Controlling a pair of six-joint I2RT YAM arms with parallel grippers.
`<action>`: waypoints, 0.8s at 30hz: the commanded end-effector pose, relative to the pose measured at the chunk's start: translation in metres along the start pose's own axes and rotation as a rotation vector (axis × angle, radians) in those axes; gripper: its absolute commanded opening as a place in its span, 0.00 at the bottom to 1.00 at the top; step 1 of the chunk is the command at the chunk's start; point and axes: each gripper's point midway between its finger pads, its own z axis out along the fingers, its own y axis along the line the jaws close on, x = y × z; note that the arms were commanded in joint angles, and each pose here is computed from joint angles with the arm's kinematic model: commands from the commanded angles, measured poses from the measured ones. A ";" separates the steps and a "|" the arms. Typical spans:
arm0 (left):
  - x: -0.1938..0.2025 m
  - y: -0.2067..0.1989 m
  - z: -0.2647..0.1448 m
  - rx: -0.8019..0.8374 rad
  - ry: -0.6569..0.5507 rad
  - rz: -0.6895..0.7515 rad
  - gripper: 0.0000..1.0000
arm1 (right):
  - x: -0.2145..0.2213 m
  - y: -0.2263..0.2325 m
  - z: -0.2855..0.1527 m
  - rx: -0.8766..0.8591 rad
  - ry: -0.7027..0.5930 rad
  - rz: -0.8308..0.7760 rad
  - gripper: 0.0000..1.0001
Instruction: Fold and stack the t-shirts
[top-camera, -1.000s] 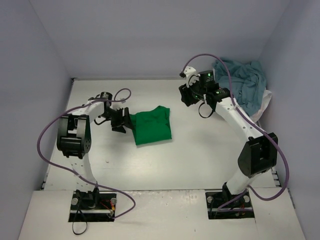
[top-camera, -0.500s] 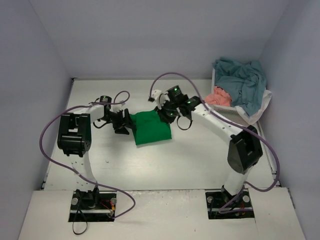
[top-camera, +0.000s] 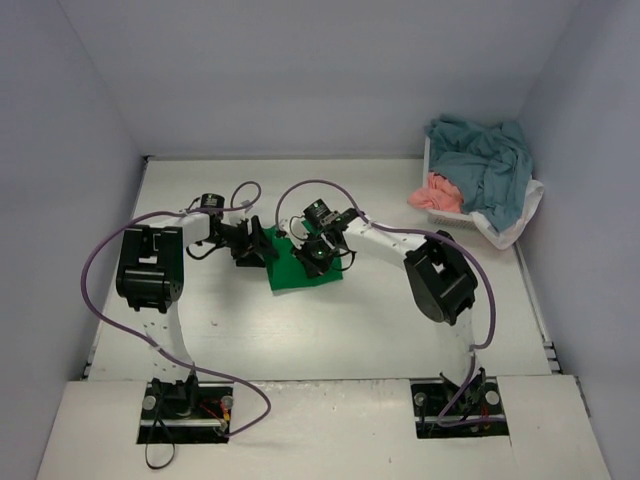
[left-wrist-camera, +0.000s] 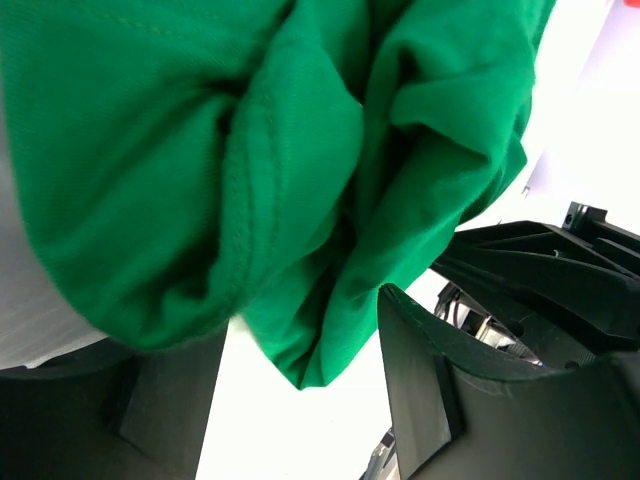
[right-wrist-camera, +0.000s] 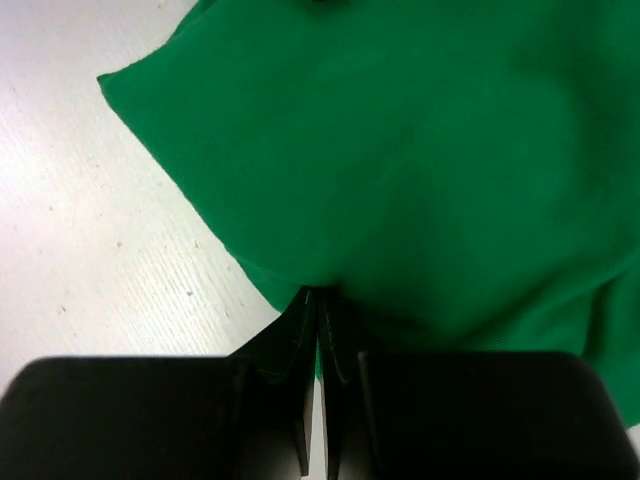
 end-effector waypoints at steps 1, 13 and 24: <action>-0.014 -0.020 -0.007 0.065 -0.041 0.046 0.55 | -0.037 -0.003 -0.014 0.008 -0.087 -0.047 0.00; -0.020 -0.029 -0.005 0.107 -0.047 0.064 0.55 | -0.062 -0.009 -0.036 0.053 -0.152 -0.063 0.03; -0.017 -0.029 0.000 0.108 -0.034 0.068 0.55 | -0.083 -0.051 -0.036 0.135 -0.228 -0.021 0.02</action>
